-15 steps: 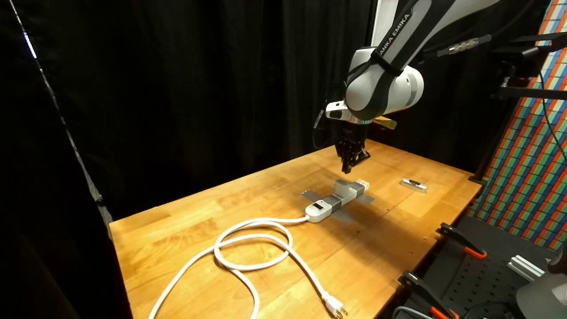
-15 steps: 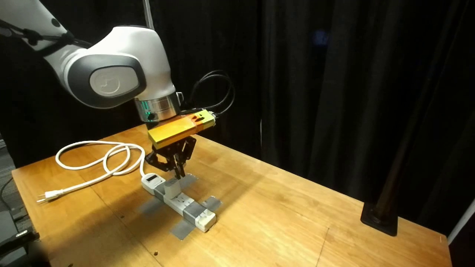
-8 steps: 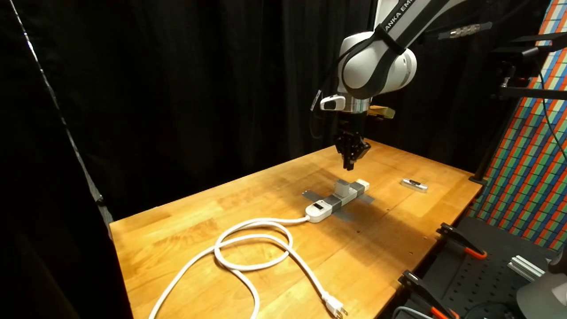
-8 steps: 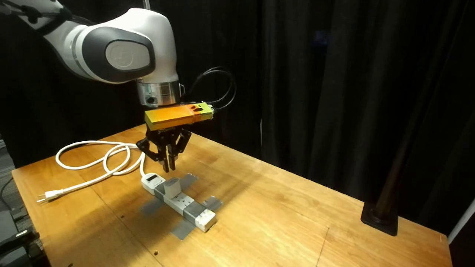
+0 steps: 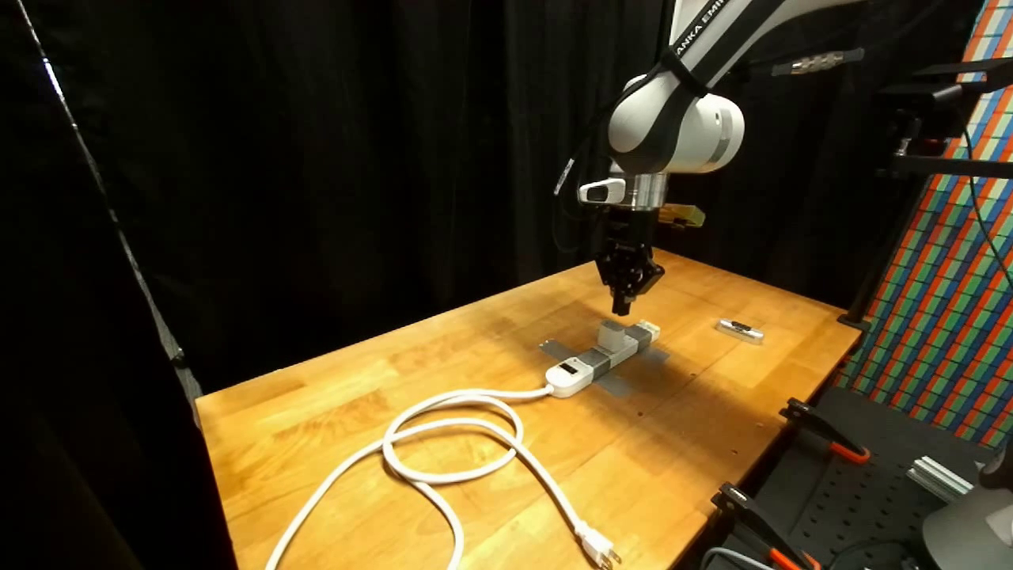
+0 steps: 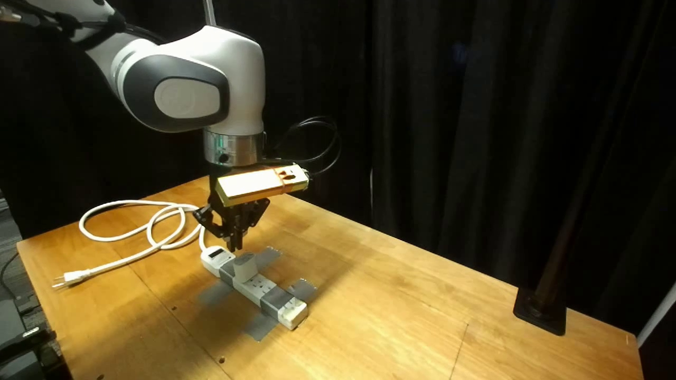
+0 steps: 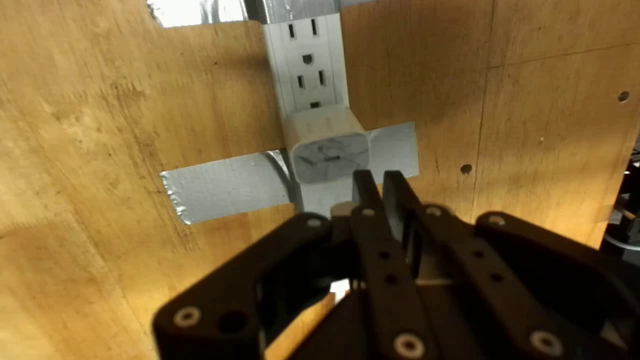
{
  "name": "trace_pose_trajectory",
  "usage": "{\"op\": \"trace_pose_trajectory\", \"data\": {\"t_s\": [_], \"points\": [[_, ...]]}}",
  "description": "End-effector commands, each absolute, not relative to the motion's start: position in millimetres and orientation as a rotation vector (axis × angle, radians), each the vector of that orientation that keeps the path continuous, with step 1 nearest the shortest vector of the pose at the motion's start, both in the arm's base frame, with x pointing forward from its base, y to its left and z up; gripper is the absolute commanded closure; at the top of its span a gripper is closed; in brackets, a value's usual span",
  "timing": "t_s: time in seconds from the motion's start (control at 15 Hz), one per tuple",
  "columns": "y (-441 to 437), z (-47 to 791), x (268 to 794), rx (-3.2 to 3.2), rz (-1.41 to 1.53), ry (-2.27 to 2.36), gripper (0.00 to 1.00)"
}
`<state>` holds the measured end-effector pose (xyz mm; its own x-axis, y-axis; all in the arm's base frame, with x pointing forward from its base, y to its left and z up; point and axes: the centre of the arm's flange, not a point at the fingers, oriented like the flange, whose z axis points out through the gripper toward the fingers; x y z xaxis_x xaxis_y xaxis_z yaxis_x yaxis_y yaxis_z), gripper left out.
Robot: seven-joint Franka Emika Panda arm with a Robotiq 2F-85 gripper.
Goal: Put the charging block on the extension cord
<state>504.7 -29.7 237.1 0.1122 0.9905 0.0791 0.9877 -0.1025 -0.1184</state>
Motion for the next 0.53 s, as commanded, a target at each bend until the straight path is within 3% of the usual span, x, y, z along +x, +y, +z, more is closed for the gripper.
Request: {"op": "trace_pose_trajectory", "data": {"t_s": [0.0,0.47], "points": [[-38,230,513,-2.168,-0.047,-2.043,0.87],[-42,217,516,-2.102,-0.146,-2.133,0.87]]}}
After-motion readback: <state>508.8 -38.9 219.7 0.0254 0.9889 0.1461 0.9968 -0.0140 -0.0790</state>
